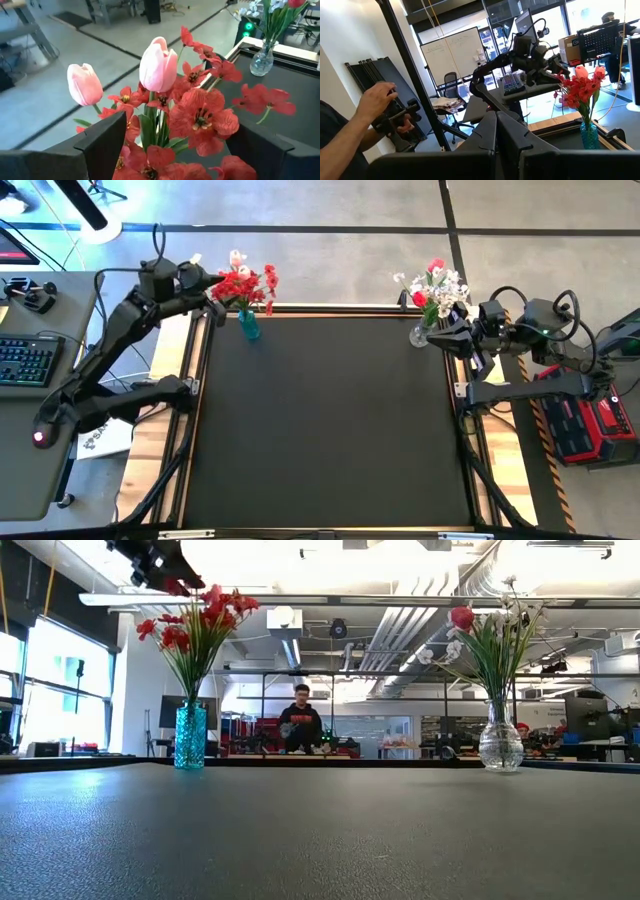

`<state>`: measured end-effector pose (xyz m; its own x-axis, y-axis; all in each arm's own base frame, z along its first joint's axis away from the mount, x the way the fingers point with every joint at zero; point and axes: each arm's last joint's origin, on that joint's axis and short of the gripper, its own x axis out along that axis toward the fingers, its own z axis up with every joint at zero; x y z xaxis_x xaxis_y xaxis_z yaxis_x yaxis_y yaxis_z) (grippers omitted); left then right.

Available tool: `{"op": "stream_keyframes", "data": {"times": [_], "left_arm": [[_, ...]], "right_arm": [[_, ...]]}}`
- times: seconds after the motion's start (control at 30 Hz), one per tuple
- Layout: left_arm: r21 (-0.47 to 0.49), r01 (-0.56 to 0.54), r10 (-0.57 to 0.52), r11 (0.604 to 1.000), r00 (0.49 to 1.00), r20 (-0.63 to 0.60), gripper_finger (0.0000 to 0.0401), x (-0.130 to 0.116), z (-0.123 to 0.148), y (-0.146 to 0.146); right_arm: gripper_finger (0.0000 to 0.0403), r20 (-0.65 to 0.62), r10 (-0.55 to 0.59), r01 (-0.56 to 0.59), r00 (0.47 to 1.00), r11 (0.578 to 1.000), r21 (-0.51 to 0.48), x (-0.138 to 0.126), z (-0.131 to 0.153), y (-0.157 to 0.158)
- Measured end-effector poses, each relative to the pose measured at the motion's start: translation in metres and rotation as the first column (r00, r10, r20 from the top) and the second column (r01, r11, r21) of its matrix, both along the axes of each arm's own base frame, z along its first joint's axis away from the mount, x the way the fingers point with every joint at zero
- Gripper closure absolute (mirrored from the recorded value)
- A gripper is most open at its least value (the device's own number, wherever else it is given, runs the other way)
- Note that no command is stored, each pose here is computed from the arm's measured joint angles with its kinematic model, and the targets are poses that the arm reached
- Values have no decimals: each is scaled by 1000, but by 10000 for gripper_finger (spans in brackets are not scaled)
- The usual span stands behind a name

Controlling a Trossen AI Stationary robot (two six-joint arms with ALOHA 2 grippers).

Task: Sort flowers into vase by color
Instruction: Put the red flowers into the blue vase, then return to Home Position

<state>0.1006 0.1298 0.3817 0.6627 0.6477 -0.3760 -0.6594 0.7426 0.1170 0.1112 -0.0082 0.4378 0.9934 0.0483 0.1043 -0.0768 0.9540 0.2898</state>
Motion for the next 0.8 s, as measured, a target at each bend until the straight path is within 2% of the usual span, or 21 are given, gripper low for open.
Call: {"op": "stream_keyframes", "data": {"times": [0.13, 0.27, 0.53, 0.8], "left_arm": [[-56, 22, -24, 998, 1000, -20, 88, 2, 11, 1], [-66, 54, -54, 996, 999, 0, 88, 4, 25, 3], [10, 73, -73, 997, 997, 2, 88, 3, 45, 1], [124, 177, -184, 976, 982, 43, 89, 5, 67, -9]], "right_arm": [[402, -1, 0, 0, 1000, 1000, 0, 0, 0, 0], [402, 0, 0, 0, 1000, 1000, 0, 0, 0, 0], [402, -1, 0, 0, 1000, 1000, 0, 0, 0, 0], [402, 0, 0, 0, 1000, 1000, 0, 0, 0, 0]]}}
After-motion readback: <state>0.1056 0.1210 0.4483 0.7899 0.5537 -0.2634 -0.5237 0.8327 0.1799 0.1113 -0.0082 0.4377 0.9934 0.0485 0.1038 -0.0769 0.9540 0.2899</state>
